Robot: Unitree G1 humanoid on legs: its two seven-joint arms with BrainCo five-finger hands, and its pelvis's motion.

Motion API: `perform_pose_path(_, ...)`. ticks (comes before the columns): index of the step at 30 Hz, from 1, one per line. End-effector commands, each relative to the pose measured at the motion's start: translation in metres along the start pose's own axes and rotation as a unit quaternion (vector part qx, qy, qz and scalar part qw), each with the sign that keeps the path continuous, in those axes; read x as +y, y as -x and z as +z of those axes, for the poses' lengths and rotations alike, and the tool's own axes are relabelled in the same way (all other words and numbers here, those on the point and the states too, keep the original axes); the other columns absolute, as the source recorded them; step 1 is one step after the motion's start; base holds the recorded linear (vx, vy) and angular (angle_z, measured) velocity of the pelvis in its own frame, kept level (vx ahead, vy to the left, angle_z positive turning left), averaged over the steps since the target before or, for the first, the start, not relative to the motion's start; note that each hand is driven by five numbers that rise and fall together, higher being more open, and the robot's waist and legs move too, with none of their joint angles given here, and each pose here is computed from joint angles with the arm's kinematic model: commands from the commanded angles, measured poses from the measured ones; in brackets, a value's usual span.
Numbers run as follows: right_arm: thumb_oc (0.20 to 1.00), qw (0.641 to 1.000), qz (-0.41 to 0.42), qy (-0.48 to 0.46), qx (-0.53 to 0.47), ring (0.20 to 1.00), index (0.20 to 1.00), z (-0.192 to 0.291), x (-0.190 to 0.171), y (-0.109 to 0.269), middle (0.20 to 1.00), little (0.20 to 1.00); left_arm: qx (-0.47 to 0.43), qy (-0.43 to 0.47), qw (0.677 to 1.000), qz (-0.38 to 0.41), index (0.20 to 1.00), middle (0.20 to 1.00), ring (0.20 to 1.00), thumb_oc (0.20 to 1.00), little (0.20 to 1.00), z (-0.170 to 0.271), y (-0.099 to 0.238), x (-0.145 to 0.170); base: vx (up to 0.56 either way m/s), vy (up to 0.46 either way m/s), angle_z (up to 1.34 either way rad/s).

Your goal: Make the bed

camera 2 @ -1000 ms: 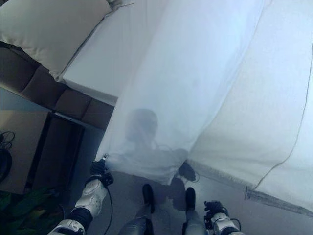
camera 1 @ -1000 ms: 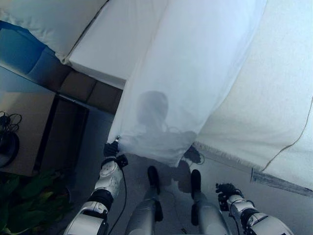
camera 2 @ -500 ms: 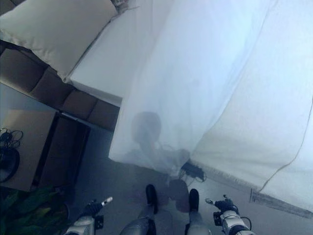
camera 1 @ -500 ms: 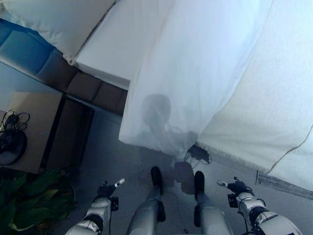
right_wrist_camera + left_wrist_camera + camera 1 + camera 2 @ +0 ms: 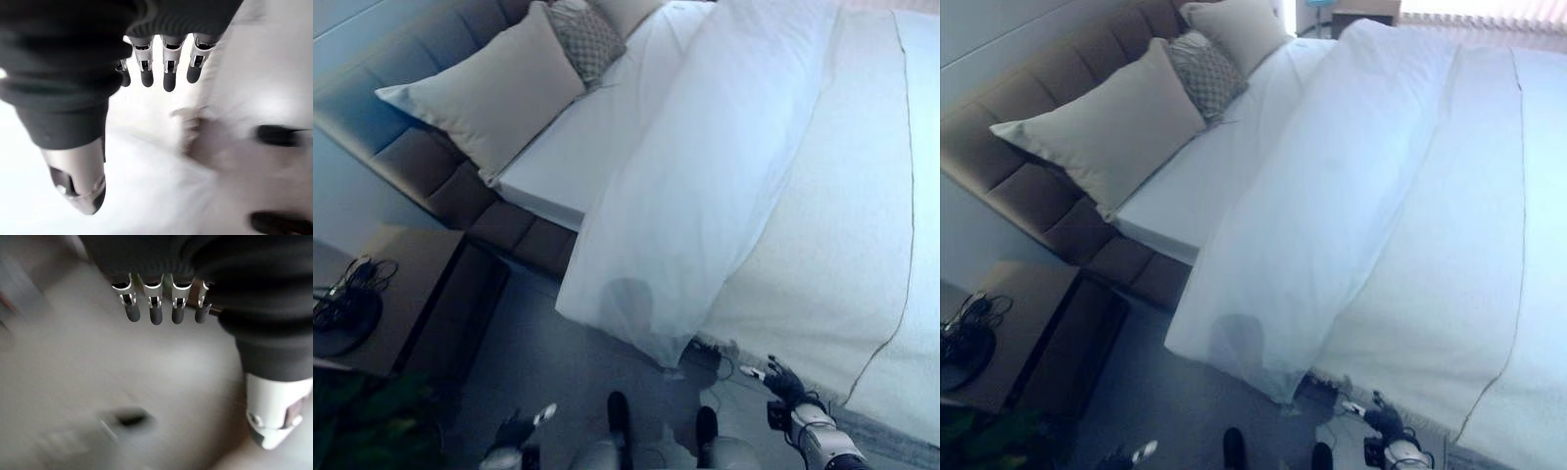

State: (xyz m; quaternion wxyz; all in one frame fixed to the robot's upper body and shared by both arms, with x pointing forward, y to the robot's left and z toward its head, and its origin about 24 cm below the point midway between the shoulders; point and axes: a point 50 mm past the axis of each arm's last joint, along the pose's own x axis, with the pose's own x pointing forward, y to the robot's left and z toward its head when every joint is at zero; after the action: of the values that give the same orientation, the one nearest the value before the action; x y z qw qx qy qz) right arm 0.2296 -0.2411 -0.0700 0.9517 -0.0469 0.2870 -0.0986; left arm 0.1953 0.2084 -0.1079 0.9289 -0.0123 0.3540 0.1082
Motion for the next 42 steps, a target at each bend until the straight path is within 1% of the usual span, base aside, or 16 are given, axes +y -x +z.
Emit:
perform_pose_path(1,1.0,0.991,0.033,-0.014,-0.128,1.0,1.0,0.075,0.01,-0.01,1.0,1.0,-0.146,0.069,0.986,-0.051,1.0,1.0,1.0,1.0,1.0,0.081,-0.005,-0.011,0.13,-0.008,-0.08)
perform_pose_path(2,1.0,0.991,0.033,-0.014,-0.128,1.0,1.0,0.075,0.01,-0.01,1.0,1.0,-0.146,0.069,0.986,-0.051,1.0,1.0,1.0,1.0,1.0,0.081,-0.005,-0.011,0.13,0.017,-0.15)
perform_pose_path(4,1.0,0.981,0.069,-0.013,-0.179,1.0,1.0,0.113,0.024,-0.012,1.0,1.0,-0.207,0.081,0.971,-0.089,1.0,1.0,1.0,1.0,1.0,0.119,0.0,-0.02,0.15,0.077,-0.14)
perform_pose_path(5,1.0,0.967,0.123,-0.014,-0.221,1.0,1.0,0.143,0.046,-0.008,1.0,1.0,-0.266,0.084,0.952,-0.124,1.0,1.0,1.0,1.0,1.0,0.153,0.01,-0.024,0.16,0.101,-0.26)
perform_pose_path(7,1.0,0.96,0.145,-0.012,-0.241,1.0,1.0,0.158,0.056,-0.004,1.0,1.0,-0.282,0.087,0.945,-0.142,1.0,1.0,1.0,1.0,1.0,0.166,0.013,-0.032,0.12,0.196,-0.81)
perform_pose_path(8,1.0,0.938,0.183,-0.025,-0.294,1.0,1.0,0.197,0.075,0.005,1.0,1.0,-0.336,0.078,0.923,-0.167,1.0,1.0,1.0,1.0,1.0,0.205,0.023,-0.038,0.11,0.254,-0.84)
perform_pose_path(9,1.0,0.938,0.183,-0.025,-0.294,1.0,1.0,0.198,0.075,0.005,1.0,1.0,-0.337,0.078,0.923,-0.167,1.0,1.0,1.0,1.0,1.0,0.205,0.023,-0.038,0.15,0.355,-0.82)
perform_pose_path(11,1.0,0.92,0.194,-0.023,-0.339,1.0,1.0,0.235,0.084,0.014,1.0,1.0,-0.378,0.069,0.906,-0.175,1.0,1.0,1.0,1.0,1.0,0.239,0.032,-0.039,0.08,0.192,-0.77)
perform_pose_path(13,1.0,0.883,0.2,0.0,-0.424,1.0,1.0,0.296,0.094,0.04,1.0,1.0,-0.452,0.052,0.868,-0.201,1.0,1.0,1.0,1.0,1.0,0.299,0.058,-0.047,0.06,0.216,-0.25)
perform_pose_path(15,1.0,0.874,0.2,0.001,-0.442,1.0,1.0,0.308,0.096,0.046,1.0,1.0,-0.47,0.048,0.856,-0.211,1.0,1.0,1.0,1.0,1.0,0.316,0.066,-0.052,0.08,0.168,0.06)
perform_pose_path(16,1.0,0.852,0.212,0.004,-0.478,1.0,1.0,0.339,0.109,0.065,1.0,1.0,-0.496,0.063,0.836,-0.229,1.0,1.0,1.0,1.0,1.0,0.349,0.082,-0.058,0.09,0.148,0.13)
perform_pose_path(19,1.0,0.831,0.235,-0.011,-0.504,1.0,1.0,0.366,0.119,0.083,1.0,1.0,-0.497,0.099,0.817,-0.275,1.0,1.0,1.0,1.0,1.0,0.372,0.096,-0.073,0.1,0.049,-0.14)
perform_pose_path(24,1.0,0.822,0.251,-0.054,-0.508,1.0,1.0,0.39,0.121,0.093,1.0,1.0,-0.493,0.122,0.805,-0.307,1.0,1.0,1.0,1.0,1.0,0.396,0.107,-0.084,0.15,-0.029,-0.11)
perform_pose_path(26,1.0,0.813,0.255,-0.08,-0.518,1.0,1.0,0.411,0.122,0.106,1.0,1.0,-0.5,0.124,0.785,-0.345,1.0,1.0,1.0,1.0,1.0,0.411,0.127,-0.107,0.1,-0.133,0.23)
perform_pose_path(31,1.0,0.814,0.255,-0.103,-0.512,1.0,1.0,0.433,0.123,0.115,1.0,1.0,-0.498,0.147,0.784,-0.341,1.0,1.0,1.0,1.0,1.0,0.431,0.135,-0.107,0.04,-0.134,0.32)
perform_pose_path(42,1.0,0.873,0.158,-0.158,-0.433,1.0,1.0,0.437,0.094,0.083,1.0,1.0,-0.48,0.181,0.823,-0.244,1.0,1.0,1.0,1.0,1.0,0.452,0.125,-0.087,0.06,-0.072,0.07)
